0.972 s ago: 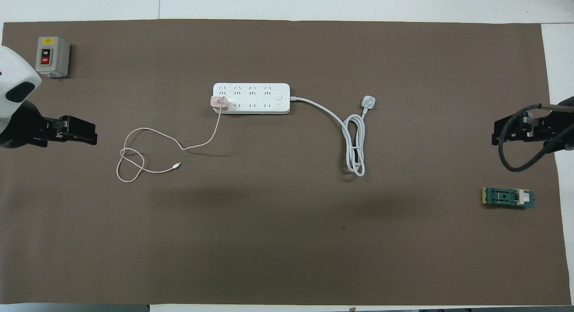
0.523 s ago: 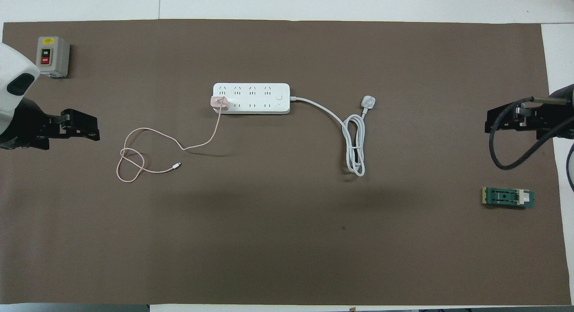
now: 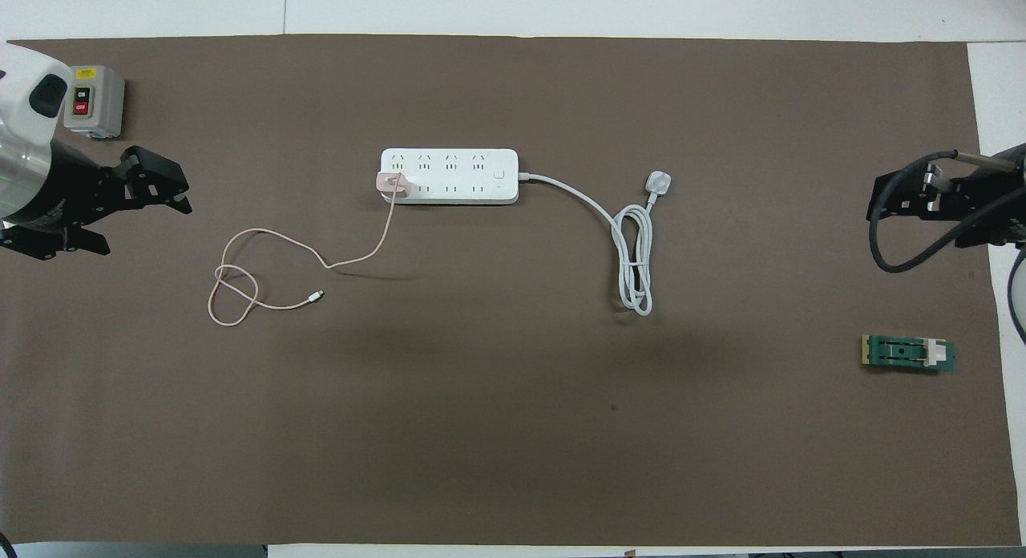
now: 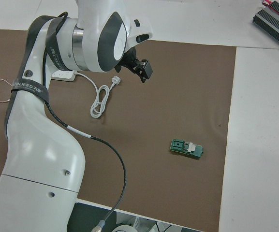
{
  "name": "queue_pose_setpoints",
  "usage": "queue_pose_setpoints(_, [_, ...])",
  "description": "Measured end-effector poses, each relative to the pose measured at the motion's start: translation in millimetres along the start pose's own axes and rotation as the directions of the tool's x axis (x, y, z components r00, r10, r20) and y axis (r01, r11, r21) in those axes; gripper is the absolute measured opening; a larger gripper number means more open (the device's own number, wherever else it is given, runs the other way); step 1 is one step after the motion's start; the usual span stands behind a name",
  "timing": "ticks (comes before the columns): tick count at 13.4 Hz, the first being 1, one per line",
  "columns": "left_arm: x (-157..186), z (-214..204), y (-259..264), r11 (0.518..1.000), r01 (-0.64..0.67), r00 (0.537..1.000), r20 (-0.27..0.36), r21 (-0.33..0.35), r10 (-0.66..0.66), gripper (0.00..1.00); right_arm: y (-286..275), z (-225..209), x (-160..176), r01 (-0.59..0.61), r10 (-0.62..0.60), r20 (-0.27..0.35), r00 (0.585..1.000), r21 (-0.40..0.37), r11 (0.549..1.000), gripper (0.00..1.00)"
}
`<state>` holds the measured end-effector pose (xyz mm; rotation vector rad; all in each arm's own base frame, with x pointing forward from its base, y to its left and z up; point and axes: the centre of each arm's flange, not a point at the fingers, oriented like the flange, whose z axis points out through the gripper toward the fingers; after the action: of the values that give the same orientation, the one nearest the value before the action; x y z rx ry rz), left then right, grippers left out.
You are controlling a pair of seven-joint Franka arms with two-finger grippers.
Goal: Unplug charger and place it aside
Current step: 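Move the left gripper to the charger while the right gripper reaches the strip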
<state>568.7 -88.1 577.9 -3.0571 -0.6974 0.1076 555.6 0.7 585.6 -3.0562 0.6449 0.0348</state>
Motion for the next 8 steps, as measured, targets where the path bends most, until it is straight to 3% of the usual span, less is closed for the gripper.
queue_pose_setpoints(3, [-8.8, 21.5, 39.4, 0.975, 0.222, 0.975, 0.017, 0.013, -0.222, 1.0, -22.4, 28.5, 2.7, -0.333, 0.33, 0.091, 0.94, 0.019, 0.943, 1.0])
queue_pose_setpoints(6, [-12.2, 43.9, 99.8, 0.894, 0.448, 0.894, 0.01, -0.014, -0.448, 1.0, -48.4, 46.2, -1.6, -0.512, 0.507, 0.141, 0.851, 0.0, 0.859, 1.0])
queue_pose_setpoints(8, [8.7, 67.3, 124.4, 0.819, 0.574, 0.819, 0.001, -0.028, -0.574, 1.0, -64.3, 63.9, 3.2, -0.725, 0.706, 0.234, 0.668, -0.006, 0.688, 1.0])
